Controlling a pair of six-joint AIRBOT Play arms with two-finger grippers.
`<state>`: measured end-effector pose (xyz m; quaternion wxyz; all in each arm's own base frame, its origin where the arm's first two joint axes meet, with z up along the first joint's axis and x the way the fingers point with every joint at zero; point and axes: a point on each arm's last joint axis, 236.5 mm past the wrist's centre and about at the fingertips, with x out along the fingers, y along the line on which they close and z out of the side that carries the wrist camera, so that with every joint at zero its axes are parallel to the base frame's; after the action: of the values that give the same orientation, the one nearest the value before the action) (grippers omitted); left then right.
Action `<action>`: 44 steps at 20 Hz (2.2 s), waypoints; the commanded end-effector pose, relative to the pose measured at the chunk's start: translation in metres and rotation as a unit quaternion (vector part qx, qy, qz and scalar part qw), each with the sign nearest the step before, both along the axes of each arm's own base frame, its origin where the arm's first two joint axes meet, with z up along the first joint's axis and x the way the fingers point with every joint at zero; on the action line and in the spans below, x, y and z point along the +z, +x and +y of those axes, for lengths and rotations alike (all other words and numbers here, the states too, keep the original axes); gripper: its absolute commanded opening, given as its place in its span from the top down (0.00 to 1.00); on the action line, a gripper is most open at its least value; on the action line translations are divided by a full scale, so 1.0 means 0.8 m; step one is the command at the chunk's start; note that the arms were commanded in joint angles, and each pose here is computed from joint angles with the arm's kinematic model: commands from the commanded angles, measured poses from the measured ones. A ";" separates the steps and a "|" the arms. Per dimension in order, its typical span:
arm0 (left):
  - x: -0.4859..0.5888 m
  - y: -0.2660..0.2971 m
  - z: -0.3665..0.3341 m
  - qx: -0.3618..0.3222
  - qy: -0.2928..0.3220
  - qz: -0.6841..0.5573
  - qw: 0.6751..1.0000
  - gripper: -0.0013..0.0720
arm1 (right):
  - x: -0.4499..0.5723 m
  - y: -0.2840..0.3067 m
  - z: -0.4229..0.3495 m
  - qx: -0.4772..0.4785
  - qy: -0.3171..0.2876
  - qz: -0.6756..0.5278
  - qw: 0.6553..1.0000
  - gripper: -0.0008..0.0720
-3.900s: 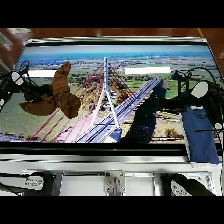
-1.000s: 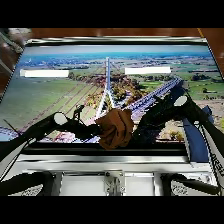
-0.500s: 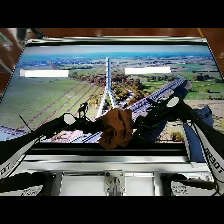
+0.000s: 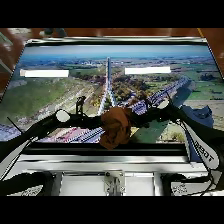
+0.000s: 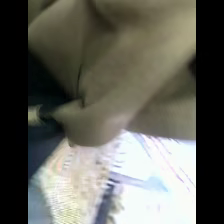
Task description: Fold the shirts.
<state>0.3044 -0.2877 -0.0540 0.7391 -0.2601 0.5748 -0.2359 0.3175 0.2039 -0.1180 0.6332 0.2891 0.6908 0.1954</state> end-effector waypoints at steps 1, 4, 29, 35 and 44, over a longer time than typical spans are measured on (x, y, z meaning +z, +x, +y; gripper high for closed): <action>0.014 0.005 0.001 -0.011 0.000 -0.028 1.000 0.93 | -0.001 0.014 0.001 -0.012 0.001 -0.019 1.000 0.88; 0.045 0.024 0.022 -0.013 0.013 -0.081 0.997 0.93 | 0.053 0.025 -0.005 0.055 0.002 -0.092 0.994 0.88; 0.247 -0.049 0.203 0.043 0.139 -0.241 0.960 0.92 | 0.403 -0.016 -0.167 0.022 -0.211 -0.403 0.890 0.88; 0.139 -0.030 0.163 0.103 0.038 -0.155 0.982 0.92 | 0.271 0.148 -0.151 -0.140 -0.119 -0.334 0.924 0.87; 0.095 -0.030 0.156 0.082 0.060 -0.111 0.989 0.92 | 0.136 0.063 -0.217 -0.034 -0.163 -0.124 0.978 0.13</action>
<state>0.2798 -0.1622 0.0270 0.8309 -0.2344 0.4762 -0.1670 0.4207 0.0640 0.0301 0.8254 0.2102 0.5111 0.1152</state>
